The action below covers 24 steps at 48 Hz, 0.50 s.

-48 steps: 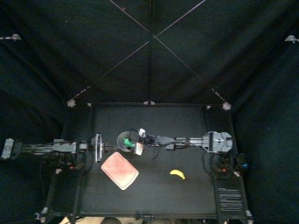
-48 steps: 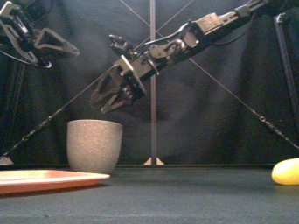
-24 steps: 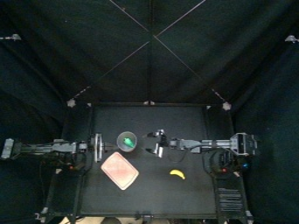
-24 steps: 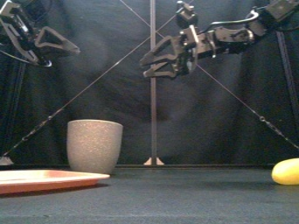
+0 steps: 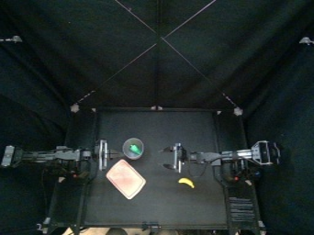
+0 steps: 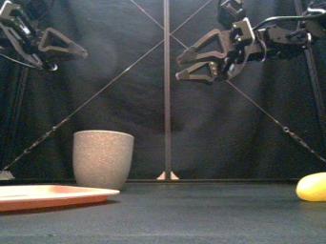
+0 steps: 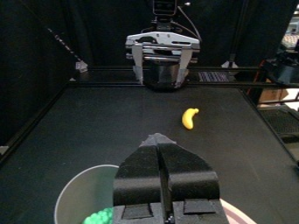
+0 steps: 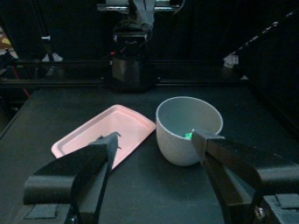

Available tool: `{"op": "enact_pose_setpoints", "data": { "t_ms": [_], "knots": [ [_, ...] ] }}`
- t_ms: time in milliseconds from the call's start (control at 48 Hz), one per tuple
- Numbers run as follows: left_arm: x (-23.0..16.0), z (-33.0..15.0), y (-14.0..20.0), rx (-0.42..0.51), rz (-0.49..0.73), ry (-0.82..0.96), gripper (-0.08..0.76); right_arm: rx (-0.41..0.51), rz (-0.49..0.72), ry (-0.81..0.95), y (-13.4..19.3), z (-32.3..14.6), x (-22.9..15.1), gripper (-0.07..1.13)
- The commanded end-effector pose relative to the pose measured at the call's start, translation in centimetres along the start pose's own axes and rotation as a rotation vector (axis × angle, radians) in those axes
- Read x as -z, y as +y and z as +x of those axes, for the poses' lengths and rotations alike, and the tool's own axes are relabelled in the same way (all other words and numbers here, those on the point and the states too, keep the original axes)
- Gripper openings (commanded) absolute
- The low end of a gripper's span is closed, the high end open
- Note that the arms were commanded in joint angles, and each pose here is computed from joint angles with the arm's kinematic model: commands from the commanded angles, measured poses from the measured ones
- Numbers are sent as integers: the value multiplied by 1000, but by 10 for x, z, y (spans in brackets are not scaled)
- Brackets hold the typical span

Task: Pick the green grapes then place it in the grey bowl
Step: Drop green grapes in the grey bowl and return to neutral

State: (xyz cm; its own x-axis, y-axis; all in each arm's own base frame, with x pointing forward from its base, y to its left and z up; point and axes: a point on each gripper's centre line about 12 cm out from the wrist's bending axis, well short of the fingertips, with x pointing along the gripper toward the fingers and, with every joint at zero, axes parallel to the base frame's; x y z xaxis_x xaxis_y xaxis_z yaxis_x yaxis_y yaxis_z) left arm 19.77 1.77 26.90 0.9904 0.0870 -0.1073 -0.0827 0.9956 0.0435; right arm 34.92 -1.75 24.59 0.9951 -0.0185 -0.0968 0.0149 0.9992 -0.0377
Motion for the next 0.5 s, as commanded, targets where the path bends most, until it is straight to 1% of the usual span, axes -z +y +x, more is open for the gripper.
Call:
{"op": "enact_pose_setpoints", "data": {
  "t_ms": [21,146,292,500],
  "knots": [
    [-7,1,0,-1,6,-23,164,0,4,-43,1,-3,-13,994],
    [-6,1,0,-1,6,-23,164,-3,5,-40,2,-4,-11,994],
    [-5,1,0,-1,8,-21,164,14,45,-76,1,-3,-14,994],
    [-5,0,0,-1,9,-29,165,14,38,-89,1,-5,-12,994]
  ]
}}
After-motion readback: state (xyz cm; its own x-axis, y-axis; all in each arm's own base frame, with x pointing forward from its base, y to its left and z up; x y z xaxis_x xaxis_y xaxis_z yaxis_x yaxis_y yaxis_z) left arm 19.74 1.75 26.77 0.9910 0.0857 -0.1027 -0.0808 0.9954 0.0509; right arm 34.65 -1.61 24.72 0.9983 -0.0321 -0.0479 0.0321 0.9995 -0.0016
